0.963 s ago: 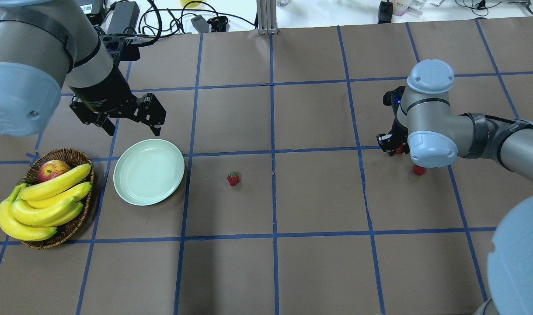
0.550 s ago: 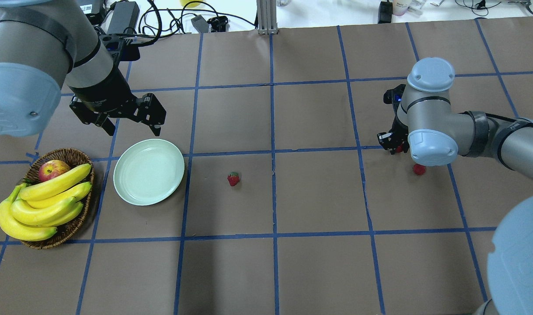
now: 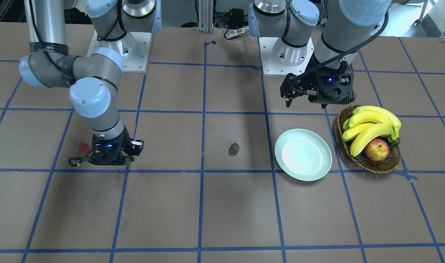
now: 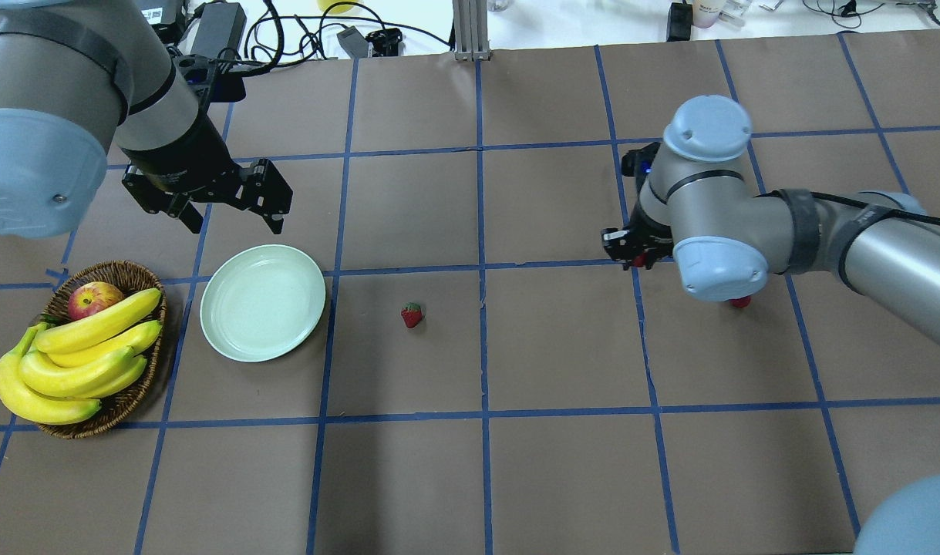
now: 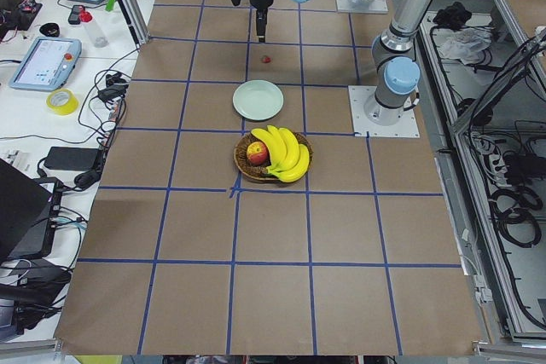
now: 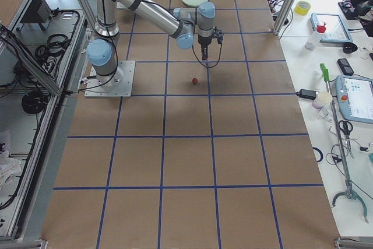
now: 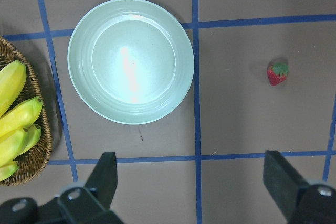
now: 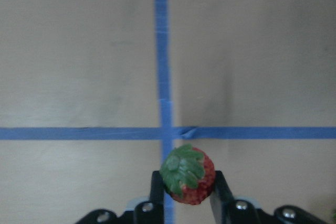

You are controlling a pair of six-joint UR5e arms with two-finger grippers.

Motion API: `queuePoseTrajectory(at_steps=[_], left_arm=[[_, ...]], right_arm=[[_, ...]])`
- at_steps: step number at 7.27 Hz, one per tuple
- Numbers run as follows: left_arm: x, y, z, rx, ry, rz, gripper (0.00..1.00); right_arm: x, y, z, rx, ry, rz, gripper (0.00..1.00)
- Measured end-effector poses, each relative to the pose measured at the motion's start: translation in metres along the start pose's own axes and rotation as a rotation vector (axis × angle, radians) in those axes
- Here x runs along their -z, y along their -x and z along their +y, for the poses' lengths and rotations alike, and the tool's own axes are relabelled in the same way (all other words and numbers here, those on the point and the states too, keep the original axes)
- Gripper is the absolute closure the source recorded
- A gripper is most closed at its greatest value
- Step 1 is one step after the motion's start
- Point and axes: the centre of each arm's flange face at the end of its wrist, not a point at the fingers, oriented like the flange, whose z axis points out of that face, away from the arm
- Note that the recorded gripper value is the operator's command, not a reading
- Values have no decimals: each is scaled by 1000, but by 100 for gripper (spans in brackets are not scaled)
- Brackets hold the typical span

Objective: Collect all strawberries into plate
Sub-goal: 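Carry the strawberry and set it beside the first strawberry, then return the right gripper to the last strawberry and grasp it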

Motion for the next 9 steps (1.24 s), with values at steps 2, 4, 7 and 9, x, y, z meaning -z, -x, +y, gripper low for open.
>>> queuePoseTrajectory(at_steps=[2, 4, 7, 9], left_arm=[[-1, 1, -2, 2, -13, -3, 0], [-1, 1, -2, 1, -16, -3, 0], [-6, 3, -3, 1, -1, -22, 0], [-8, 3, -4, 2, 0, -25, 0]], right_arm=[[-7, 106, 46, -81, 51, -120, 89], [-10, 183, 70, -148, 109, -221, 86], [-17, 231, 71, -175, 129, -240, 0], [-15, 230, 70, -168, 109, -210, 0]])
